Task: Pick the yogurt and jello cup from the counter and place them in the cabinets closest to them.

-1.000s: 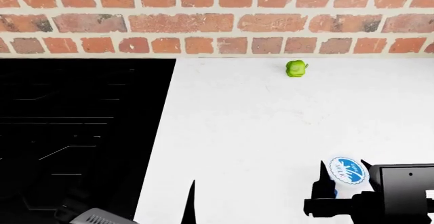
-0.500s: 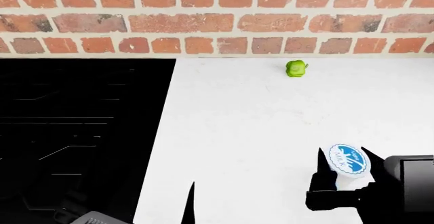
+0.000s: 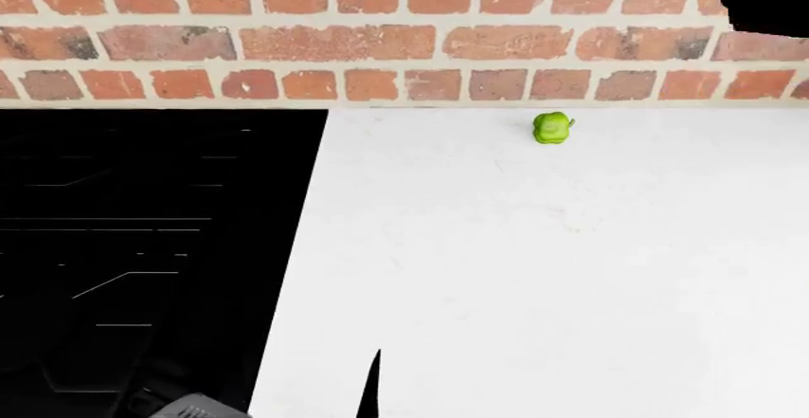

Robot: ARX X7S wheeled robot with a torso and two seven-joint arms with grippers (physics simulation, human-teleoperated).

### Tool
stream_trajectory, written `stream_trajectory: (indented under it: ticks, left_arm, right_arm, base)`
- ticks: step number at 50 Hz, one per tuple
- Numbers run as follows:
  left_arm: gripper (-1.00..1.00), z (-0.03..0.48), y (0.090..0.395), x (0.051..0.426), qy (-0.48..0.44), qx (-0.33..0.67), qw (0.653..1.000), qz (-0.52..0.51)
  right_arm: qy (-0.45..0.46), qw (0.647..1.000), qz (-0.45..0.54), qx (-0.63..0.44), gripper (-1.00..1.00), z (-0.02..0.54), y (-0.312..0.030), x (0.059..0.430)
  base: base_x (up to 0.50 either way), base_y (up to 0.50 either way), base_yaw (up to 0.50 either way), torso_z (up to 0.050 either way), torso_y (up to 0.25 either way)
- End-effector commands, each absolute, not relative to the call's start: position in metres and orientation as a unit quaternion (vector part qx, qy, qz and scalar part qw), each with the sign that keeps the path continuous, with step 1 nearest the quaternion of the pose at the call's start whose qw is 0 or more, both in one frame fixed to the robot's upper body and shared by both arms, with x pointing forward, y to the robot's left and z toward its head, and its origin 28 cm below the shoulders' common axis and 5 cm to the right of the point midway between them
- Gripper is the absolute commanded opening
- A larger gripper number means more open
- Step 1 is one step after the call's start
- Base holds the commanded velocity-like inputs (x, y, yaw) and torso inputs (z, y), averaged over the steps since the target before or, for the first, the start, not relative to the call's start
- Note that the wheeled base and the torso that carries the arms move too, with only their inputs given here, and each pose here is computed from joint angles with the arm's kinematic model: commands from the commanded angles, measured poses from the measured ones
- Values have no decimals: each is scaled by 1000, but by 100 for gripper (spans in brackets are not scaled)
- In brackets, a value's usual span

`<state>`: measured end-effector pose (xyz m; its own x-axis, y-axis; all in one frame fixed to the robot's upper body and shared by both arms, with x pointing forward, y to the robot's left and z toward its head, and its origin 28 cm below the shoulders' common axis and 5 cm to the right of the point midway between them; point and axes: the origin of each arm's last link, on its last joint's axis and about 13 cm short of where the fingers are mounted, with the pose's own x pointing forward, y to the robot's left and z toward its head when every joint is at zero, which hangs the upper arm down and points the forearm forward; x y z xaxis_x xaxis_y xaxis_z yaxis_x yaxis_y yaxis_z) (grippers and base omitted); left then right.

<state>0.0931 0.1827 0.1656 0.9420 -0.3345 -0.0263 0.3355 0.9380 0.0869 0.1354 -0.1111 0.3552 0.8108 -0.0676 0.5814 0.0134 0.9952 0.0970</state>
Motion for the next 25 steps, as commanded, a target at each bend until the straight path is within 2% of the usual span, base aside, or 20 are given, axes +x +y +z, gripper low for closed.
stream_trajectory:
  ticks: [1,6,10,15,25]
  left_arm:
    - [100,165,178,95,10,39,981,-190]
    - [100,168,178,93,7,38,981,-192]
    - [100,169,176,95,7,41,980,-196]
    - [100,170,174,95,5,41,978,-203]
    - [100,169,175,97,5,36,979,-202]
  right_arm:
    - [-447,891,-11,74,-100,426,-91,104]
    - [-444,893,-4,69,-100,427,-90,105]
    - [-421,905,8,64,-100,438,-72,108]
    - [-364,928,30,73,-100,450,-61,136]
    - [-325,943,19,72,-100,465,-44,192]
  base:
    - [0,0,0,0,0]
    - [0,0,0,0,0]
    - [0,0,0,0,0]
    - [0,0,0,0,0]
    - [0,0,0,0,0]
